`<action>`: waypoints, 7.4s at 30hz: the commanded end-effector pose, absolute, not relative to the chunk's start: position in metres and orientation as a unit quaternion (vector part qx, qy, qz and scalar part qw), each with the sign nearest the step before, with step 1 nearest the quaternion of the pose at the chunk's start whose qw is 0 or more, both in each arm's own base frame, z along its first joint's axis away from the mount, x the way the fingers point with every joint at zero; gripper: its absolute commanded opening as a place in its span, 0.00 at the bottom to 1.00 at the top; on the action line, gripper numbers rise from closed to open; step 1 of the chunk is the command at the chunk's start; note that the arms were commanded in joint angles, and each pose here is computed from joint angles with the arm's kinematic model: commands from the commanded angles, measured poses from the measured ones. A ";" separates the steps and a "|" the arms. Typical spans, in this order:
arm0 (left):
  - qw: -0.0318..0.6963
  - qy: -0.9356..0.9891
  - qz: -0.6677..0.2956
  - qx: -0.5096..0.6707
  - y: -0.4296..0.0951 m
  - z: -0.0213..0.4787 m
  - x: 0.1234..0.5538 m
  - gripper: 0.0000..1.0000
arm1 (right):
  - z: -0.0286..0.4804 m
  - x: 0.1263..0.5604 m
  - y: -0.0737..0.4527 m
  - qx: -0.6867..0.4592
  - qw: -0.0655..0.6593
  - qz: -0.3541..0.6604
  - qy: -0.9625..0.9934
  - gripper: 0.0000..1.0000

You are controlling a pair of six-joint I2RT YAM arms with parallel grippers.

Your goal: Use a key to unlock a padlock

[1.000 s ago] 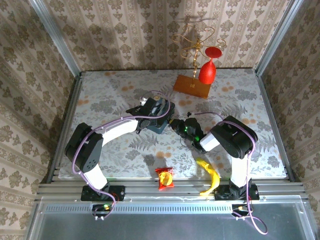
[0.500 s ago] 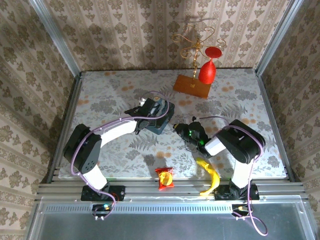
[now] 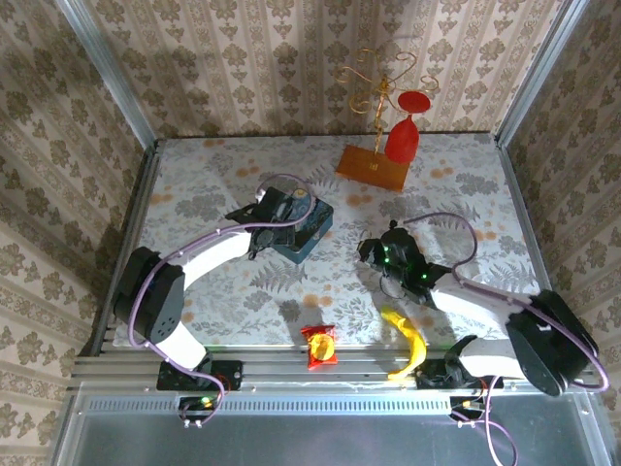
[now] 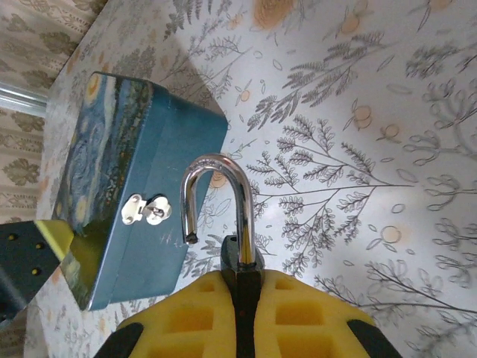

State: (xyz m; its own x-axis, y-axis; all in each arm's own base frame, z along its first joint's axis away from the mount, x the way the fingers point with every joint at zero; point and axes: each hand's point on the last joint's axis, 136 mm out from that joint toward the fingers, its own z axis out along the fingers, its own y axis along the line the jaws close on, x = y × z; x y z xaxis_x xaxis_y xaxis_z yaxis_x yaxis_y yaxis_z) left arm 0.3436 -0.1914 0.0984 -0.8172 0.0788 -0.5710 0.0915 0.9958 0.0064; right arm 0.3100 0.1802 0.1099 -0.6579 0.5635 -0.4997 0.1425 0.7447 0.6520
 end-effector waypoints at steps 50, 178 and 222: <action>0.300 0.944 -0.126 -0.054 -0.171 0.133 0.322 1.00 | 0.024 0.330 0.132 0.074 0.095 0.171 0.978 0.24; 0.609 0.790 0.062 -0.031 0.007 0.169 0.364 1.00 | 0.193 0.274 -0.045 0.268 0.606 -0.088 0.744 1.00; 0.593 0.797 -0.048 0.103 -0.025 0.101 0.396 1.00 | 0.140 0.361 -0.022 0.090 0.627 -0.090 0.769 1.00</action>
State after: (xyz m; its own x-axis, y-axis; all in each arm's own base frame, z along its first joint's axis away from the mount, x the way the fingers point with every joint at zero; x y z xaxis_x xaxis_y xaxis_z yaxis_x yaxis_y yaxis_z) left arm 0.3886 -0.0227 0.0898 -0.3055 0.1071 -0.9462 0.2179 0.9751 0.0400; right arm 0.3450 -0.0254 0.1103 -0.2962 0.0465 -0.9540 0.2744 0.9609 -0.0384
